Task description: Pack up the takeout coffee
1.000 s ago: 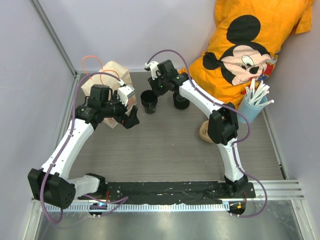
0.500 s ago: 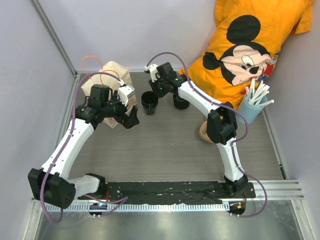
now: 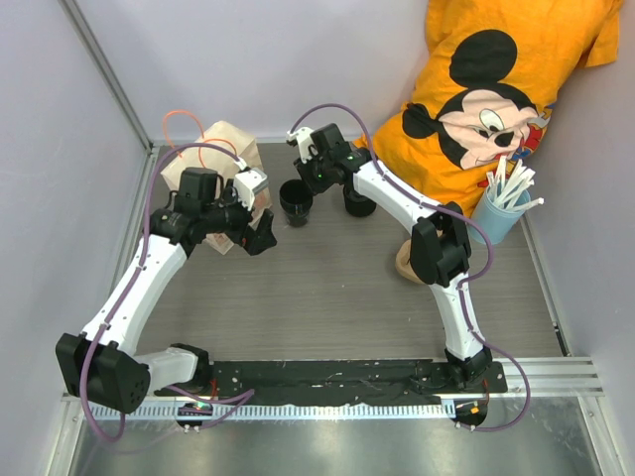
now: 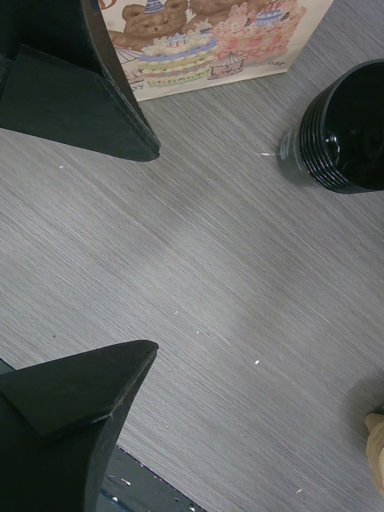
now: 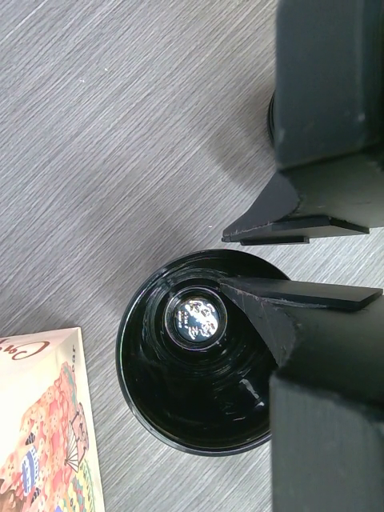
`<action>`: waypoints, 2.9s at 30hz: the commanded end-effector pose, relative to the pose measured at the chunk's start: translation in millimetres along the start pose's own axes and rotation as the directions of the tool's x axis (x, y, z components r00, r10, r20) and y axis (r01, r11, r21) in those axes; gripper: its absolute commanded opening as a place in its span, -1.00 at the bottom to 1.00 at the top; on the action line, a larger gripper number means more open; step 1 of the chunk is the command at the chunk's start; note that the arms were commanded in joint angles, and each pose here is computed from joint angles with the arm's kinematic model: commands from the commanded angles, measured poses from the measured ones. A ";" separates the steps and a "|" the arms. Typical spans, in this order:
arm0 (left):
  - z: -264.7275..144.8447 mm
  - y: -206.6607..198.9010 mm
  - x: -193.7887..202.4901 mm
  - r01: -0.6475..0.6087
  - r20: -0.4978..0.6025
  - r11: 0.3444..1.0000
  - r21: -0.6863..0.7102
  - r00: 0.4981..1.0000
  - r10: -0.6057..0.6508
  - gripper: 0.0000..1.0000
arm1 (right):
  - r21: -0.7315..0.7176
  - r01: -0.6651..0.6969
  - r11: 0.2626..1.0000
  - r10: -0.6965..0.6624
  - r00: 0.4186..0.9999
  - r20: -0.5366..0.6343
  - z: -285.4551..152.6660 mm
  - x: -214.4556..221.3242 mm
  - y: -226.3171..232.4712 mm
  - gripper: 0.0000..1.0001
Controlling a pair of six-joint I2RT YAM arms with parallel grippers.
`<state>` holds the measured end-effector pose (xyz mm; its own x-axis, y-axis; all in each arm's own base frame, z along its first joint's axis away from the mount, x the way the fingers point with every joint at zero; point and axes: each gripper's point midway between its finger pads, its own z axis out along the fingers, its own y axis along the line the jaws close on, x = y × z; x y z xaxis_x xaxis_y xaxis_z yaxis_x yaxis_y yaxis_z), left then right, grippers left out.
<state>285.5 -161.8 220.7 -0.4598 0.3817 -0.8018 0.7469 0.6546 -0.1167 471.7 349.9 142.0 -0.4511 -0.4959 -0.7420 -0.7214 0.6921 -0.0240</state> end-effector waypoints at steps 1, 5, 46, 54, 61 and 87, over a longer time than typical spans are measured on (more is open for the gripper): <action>1.6 0.2 -8.3 -0.005 0.038 1.000 0.012 0.999 0.005 0.99 | 0.036 0.025 0.999 -0.029 0.991 0.130 -32.4 -48.3 -2.0 -0.42; 8.0 7.3 -15.1 0.040 0.057 0.999 -0.011 0.998 -0.040 0.99 | 0.035 0.029 0.999 -0.034 0.989 0.142 -37.6 -54.4 1.2 -0.49; 118.8 103.7 -64.9 0.260 0.091 0.932 -0.253 0.965 -0.245 0.09 | -0.004 -0.039 0.999 0.039 0.988 0.148 -46.4 -57.1 15.2 -0.55; 126.4 106.1 -64.0 0.266 0.085 0.930 -0.253 0.964 -0.253 -0.16 | -0.008 -0.043 0.999 0.044 0.988 0.147 -46.1 -56.5 16.0 -0.55; 132.9 108.0 -60.0 0.268 0.072 0.928 -0.260 0.963 -0.258 -0.22 | -0.017 -0.046 0.999 0.048 0.988 0.149 -46.5 -57.3 17.7 -0.56; 128.2 111.4 -66.3 0.261 0.094 0.923 -0.284 0.965 -0.244 -0.48 | -0.019 -0.047 0.999 0.049 0.988 0.143 -43.7 -55.2 18.0 -0.56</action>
<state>446.6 -191.8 151.1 -0.6602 0.1721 -0.7311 0.4179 0.8930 -0.1670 462.3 360.5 160.7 -0.4755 -0.4363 -0.7639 -0.7012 0.7123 0.0296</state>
